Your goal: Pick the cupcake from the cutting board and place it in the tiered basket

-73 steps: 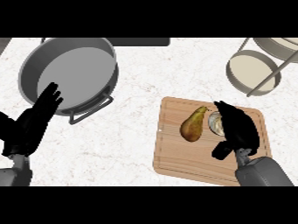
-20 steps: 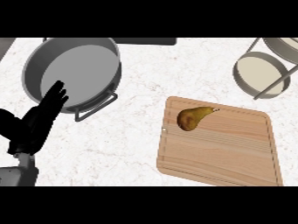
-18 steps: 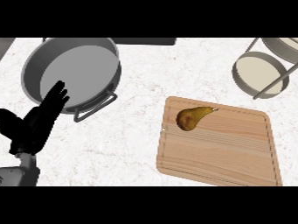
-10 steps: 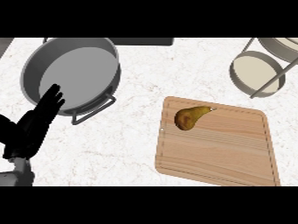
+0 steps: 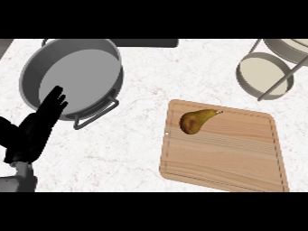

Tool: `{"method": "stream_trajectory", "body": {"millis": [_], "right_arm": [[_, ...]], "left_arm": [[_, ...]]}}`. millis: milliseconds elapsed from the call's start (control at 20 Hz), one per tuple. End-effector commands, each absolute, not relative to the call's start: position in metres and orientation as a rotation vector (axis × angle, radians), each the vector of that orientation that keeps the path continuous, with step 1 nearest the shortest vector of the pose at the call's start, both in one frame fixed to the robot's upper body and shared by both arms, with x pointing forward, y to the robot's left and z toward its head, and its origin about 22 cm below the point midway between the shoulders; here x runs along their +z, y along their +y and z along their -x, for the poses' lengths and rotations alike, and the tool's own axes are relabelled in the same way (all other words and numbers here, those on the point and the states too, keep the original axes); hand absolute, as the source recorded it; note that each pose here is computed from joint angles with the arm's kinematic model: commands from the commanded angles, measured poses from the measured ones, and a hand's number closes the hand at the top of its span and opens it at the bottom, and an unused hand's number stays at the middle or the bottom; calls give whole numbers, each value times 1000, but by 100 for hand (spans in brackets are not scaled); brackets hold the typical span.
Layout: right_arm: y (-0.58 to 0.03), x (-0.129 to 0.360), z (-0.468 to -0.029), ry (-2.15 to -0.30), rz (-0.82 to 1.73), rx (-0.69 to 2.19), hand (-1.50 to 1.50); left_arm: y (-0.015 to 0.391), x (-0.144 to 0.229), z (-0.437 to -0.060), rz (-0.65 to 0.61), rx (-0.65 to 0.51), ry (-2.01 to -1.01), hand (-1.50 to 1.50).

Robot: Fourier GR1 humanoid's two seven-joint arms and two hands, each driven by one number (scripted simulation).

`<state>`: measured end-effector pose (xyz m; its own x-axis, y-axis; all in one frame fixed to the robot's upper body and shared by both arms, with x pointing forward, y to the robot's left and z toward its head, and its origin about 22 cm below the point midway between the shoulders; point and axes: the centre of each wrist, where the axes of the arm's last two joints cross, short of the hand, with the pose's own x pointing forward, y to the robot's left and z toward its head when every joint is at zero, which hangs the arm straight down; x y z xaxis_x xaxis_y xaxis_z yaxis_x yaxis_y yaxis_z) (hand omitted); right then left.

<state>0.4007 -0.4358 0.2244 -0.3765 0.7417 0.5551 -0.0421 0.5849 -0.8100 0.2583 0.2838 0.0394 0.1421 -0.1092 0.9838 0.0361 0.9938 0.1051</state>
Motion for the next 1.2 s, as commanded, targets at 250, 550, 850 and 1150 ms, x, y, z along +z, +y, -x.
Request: {"method": "stream_trajectory", "body": {"millis": [250, 550, 850, 1150], "right_arm": [[-407, 173, -416, -1783, 650, 931, 150], [-391, 166, -429, -1897, 637, 685, 150], [-379, 178, -439, -1884, 636, 769, -150], [-369, 181, -446, -1920, 564, 667, -150]], "left_arm": [[272, 42, -263, -55, -104, -1433, 0], [266, 46, -263, -40, -113, -1433, 0], [276, 29, -255, -62, -103, -1439, 0], [291, 47, -267, -61, -104, -1431, 0]]}}
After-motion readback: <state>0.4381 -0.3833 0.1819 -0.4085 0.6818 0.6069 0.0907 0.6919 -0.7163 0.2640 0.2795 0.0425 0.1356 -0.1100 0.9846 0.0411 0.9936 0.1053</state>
